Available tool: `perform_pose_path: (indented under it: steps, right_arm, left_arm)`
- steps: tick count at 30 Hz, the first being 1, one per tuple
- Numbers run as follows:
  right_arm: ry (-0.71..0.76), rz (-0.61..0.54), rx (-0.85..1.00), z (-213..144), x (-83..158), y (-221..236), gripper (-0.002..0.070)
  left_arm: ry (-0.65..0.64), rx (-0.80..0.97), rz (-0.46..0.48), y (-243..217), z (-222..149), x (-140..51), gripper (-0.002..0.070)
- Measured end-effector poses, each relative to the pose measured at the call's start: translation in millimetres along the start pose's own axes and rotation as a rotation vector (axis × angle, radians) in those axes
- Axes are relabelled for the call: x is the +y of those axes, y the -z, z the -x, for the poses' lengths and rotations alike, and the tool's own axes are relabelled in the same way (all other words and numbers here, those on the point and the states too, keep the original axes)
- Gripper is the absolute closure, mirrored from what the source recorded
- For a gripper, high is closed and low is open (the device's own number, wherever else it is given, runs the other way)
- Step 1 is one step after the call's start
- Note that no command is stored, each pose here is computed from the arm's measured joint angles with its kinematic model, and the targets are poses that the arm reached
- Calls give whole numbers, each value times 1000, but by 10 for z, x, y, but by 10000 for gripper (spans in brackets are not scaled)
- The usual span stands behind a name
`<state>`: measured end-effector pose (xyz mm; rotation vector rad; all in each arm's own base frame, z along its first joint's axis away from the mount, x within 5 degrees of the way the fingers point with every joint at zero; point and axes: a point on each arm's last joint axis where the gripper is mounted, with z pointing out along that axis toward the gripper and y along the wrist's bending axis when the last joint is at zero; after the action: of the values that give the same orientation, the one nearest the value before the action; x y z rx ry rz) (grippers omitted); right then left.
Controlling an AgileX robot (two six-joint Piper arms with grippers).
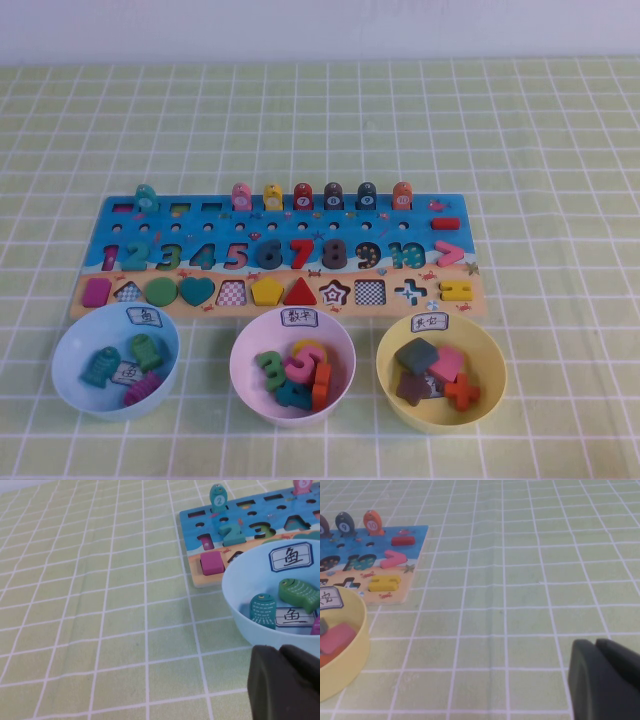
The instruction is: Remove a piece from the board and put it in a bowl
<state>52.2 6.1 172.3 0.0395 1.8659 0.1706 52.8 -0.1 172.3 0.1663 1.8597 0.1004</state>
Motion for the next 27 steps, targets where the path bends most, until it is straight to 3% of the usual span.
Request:
perform_pose_path:
  steps: [5,12,14,19,27]
  right_arm:
    - [-104,36,-51,48,30,2,694]
    - [-902,270,-105,185,171,35,694]
    - [-940,284,-118,203,173,40,694]
    - [-738,274,-135,198,182,40,694]
    - [-710,299,-115,186,211,44,694]
  left_arm:
    - [0,0,0,0,0,0,679]
    - [0,0,0,0,0,0,679]
    - [0,0,0,0,0,0,679]
    - [0,0,0,0,0,0,679]
    - [-2,0,1,0,0,1,679]
